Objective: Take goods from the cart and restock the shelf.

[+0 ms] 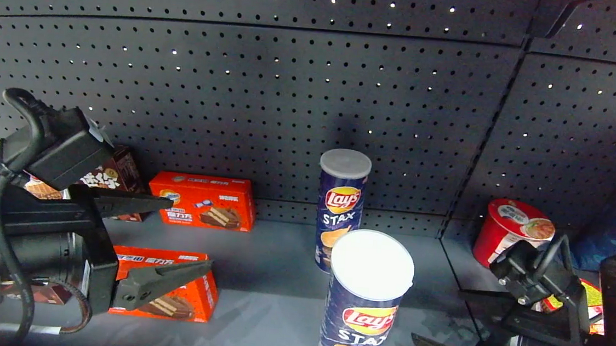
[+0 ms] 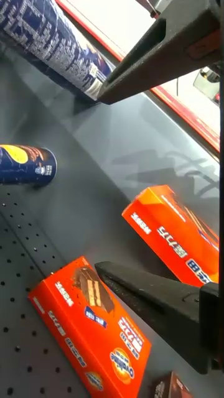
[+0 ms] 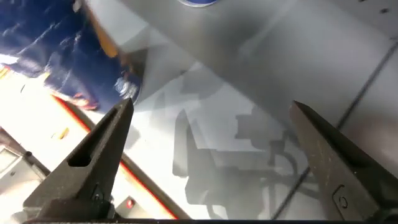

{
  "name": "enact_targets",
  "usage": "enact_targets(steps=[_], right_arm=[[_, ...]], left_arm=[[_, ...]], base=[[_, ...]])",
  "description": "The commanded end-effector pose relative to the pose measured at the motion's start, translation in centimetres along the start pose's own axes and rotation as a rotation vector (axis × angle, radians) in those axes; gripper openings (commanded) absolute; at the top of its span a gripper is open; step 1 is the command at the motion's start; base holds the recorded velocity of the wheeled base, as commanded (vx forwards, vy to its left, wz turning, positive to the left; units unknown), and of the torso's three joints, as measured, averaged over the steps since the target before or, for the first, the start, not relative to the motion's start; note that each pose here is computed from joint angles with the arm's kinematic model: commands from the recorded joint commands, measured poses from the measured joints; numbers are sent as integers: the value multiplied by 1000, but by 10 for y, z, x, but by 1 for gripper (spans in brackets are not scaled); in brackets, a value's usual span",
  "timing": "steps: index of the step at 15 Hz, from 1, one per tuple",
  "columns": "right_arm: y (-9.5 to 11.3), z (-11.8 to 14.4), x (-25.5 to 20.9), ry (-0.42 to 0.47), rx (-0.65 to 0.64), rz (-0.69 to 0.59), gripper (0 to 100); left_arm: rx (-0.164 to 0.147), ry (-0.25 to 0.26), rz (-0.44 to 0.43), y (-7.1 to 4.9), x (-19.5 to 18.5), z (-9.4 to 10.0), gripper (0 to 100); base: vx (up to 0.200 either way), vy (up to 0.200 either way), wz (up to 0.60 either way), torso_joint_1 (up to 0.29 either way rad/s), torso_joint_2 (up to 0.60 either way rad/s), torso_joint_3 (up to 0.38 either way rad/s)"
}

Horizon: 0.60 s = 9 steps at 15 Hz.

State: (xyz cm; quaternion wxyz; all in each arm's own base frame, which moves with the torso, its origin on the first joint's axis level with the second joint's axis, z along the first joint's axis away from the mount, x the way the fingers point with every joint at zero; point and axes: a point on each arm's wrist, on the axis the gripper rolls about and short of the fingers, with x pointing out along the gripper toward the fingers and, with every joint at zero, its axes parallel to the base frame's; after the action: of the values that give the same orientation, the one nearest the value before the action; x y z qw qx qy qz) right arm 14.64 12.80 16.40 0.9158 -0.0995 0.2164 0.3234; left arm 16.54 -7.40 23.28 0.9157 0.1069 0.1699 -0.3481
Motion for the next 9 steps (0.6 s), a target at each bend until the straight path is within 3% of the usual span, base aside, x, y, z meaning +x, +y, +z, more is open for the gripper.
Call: enact_targets(steps=[1, 9], right_arm=[[5, -2, 7, 24, -12, 20, 100], [11, 9, 24, 2, -21, 41, 100]], left_arm=[[0, -2, 3, 1, 0, 1, 100], [-3, 4, 3, 1, 0, -1, 100]], base=[[0, 0, 0, 0, 0, 0], [0, 0, 0, 0, 0, 0]])
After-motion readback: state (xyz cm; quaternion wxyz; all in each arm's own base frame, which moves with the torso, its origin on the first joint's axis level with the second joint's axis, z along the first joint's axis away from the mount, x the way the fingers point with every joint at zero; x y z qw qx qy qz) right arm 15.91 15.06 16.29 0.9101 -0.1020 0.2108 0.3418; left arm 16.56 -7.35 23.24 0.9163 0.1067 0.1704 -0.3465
